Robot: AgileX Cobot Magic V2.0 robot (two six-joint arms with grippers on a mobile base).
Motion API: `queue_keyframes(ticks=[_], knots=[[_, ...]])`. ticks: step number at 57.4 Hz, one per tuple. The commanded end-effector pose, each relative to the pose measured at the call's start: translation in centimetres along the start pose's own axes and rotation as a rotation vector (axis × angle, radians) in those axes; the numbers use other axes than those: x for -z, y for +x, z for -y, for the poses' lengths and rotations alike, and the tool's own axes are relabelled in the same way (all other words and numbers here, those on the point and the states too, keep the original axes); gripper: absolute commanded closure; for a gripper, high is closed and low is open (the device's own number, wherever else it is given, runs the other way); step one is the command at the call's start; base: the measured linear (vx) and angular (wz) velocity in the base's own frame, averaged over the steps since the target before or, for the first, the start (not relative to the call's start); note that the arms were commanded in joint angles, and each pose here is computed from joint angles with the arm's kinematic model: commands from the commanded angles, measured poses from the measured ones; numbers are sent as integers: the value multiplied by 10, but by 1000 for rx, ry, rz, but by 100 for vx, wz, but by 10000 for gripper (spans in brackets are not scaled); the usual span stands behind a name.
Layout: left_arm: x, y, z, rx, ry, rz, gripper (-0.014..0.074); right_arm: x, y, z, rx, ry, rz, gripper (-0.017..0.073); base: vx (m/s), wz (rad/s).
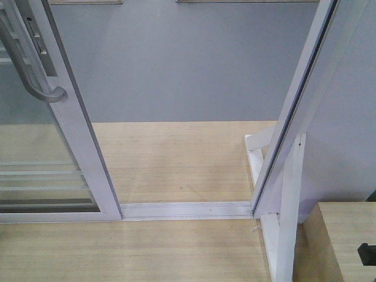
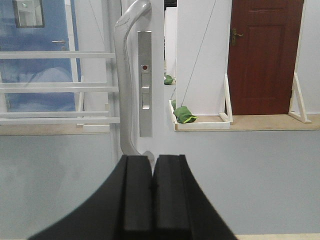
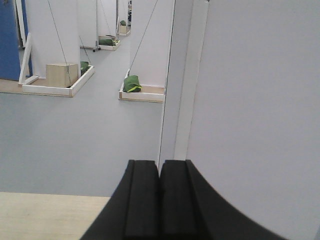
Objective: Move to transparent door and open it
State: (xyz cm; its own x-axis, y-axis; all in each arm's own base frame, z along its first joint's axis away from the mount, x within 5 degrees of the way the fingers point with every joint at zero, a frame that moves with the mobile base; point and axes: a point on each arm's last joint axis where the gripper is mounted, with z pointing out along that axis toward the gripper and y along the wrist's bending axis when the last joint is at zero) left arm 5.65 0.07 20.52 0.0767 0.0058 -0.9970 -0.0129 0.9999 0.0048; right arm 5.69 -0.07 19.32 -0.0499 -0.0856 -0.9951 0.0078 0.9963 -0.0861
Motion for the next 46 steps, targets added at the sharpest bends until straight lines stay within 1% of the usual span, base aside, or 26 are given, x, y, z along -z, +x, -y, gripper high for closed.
queue_keyframes(ticks=[1,46], knots=[[1,2,1,6,9,67,599,1,-3,1,10,14,82,567,0,0],[1,2,1,6,9,67,599,1,-3,1,10,14,82,567,0,0]])
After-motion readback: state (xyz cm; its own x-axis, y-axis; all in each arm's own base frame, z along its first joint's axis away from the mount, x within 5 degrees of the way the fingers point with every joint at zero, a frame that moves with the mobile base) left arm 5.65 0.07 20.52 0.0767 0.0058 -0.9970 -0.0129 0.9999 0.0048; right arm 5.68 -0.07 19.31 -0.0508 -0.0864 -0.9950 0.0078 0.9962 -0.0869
